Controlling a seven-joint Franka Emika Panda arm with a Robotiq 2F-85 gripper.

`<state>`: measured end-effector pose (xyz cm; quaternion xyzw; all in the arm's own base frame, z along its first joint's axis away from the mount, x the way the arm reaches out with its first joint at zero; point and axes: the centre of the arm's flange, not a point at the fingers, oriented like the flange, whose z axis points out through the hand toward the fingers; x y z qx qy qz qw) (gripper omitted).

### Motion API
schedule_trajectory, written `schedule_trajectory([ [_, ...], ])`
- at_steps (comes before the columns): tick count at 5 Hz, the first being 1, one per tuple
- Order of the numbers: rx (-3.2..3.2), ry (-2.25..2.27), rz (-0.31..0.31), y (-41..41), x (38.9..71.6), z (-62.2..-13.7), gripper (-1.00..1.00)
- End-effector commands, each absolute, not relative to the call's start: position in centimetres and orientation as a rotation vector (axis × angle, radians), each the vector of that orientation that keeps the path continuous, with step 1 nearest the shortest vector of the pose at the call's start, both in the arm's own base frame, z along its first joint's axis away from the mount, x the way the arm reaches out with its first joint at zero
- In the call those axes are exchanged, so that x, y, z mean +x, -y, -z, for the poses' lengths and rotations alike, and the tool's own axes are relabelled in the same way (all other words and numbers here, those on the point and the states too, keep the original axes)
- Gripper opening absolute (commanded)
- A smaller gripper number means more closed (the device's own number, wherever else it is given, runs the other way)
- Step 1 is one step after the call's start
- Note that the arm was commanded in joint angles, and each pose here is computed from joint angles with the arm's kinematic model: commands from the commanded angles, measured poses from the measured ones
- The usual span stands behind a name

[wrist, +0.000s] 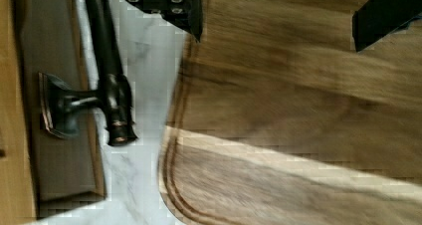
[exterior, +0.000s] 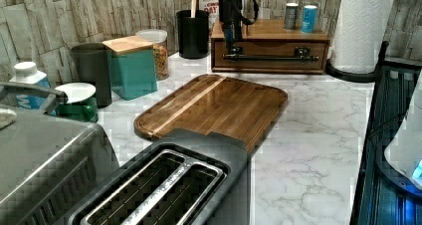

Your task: Open the drawer.

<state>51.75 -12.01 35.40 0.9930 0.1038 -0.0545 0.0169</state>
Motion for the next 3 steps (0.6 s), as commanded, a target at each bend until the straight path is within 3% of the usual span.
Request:
schedule_trajectory([
  [1,2.992,-0.508,-0.048,21.7,46.0,-34.8,1.00],
  [3,2.924,-0.606,-0.094,21.5,42.8,-32.3,1.00],
])
